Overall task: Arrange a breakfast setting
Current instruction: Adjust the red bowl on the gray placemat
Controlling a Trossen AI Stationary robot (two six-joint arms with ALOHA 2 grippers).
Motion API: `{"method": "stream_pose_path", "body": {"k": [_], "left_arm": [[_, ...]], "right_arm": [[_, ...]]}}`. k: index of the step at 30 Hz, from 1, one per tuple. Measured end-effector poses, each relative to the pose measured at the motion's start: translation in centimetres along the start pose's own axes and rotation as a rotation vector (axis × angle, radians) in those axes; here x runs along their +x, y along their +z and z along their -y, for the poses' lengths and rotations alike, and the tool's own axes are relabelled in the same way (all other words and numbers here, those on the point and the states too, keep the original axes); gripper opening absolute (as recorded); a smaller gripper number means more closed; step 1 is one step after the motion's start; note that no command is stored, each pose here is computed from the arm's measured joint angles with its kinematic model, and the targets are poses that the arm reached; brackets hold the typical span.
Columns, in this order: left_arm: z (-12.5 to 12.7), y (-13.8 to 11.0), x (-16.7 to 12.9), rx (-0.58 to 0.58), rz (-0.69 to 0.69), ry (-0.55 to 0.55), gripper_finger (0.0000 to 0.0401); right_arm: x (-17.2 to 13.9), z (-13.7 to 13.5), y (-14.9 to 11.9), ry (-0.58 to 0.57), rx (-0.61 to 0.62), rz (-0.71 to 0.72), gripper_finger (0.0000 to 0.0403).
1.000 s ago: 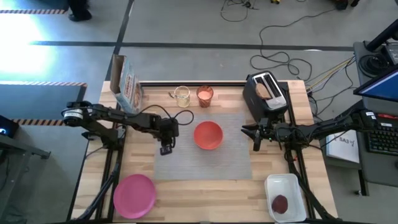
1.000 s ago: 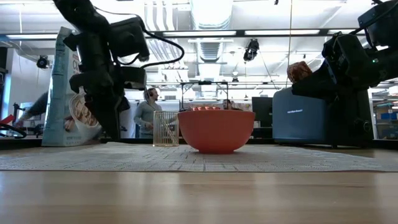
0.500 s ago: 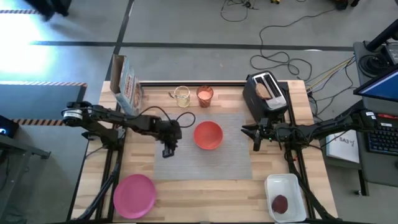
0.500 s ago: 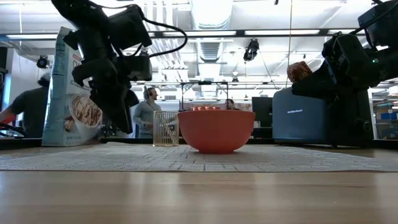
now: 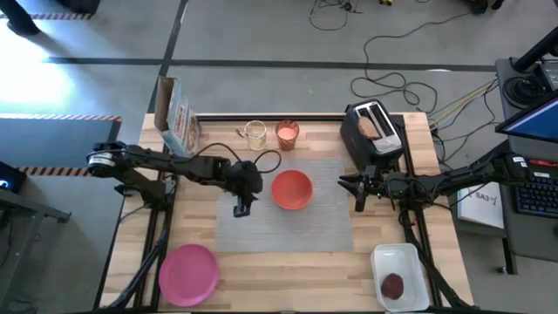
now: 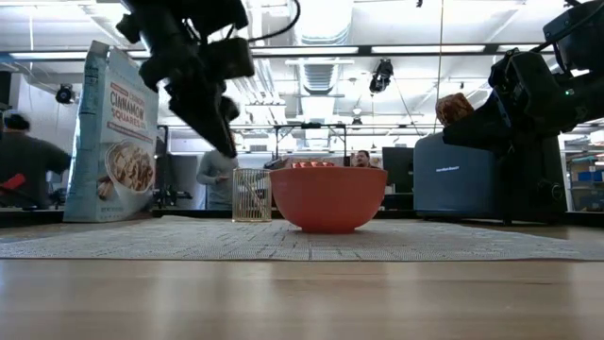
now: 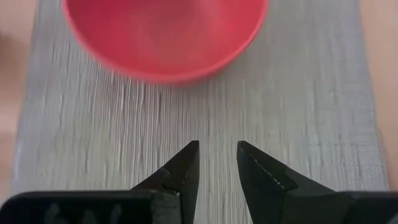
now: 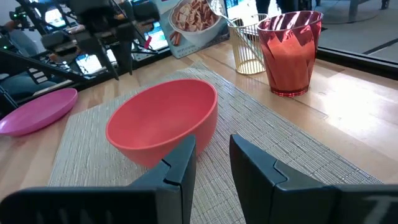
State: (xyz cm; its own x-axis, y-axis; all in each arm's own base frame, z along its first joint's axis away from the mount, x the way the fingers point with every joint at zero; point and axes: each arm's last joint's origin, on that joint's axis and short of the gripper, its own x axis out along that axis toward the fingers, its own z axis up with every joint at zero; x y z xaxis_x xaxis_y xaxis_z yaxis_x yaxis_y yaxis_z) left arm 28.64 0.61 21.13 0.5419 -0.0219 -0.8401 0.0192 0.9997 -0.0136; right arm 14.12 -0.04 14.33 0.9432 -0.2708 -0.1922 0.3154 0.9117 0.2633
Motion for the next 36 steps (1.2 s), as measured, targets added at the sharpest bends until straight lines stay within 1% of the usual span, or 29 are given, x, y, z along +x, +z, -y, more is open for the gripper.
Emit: {"method": "stream_pose_path", "body": {"k": [5,8,15,19,23,29,36], "left_arm": [[0.4,1.4,-0.1,0.094,0.065,-0.003,0.0091],[0.7,2.0,0.3,0.146,0.115,-0.005,0.0092],[0.9,2.6,3.0,0.164,0.150,-0.032,0.0120],[1.3,3.6,3.6,0.179,0.145,-0.042,0.0138],[1.5,4.4,4.5,0.190,0.102,-0.053,0.0148],[1.9,5.3,6.1,0.197,0.029,-0.067,0.0151],[2.0,6.0,6.6,0.218,0.023,-0.068,0.0151]], "right_arm": [[0.0,0.0,0.0,0.000,0.000,0.000,0.0086],[0.0,0.0,0.0,-0.001,0.000,0.000,0.0086],[0.0,0.0,0.0,0.000,0.000,0.000,0.0086],[0.0,0.0,0.0,0.000,0.000,0.000,0.0086],[0.0,0.0,0.0,0.000,0.000,0.000,0.0086],[0.0,0.0,0.0,0.000,0.000,0.001,0.0086],[0.0,0.0,0.0,0.000,0.000,0.000,0.0086]]}}
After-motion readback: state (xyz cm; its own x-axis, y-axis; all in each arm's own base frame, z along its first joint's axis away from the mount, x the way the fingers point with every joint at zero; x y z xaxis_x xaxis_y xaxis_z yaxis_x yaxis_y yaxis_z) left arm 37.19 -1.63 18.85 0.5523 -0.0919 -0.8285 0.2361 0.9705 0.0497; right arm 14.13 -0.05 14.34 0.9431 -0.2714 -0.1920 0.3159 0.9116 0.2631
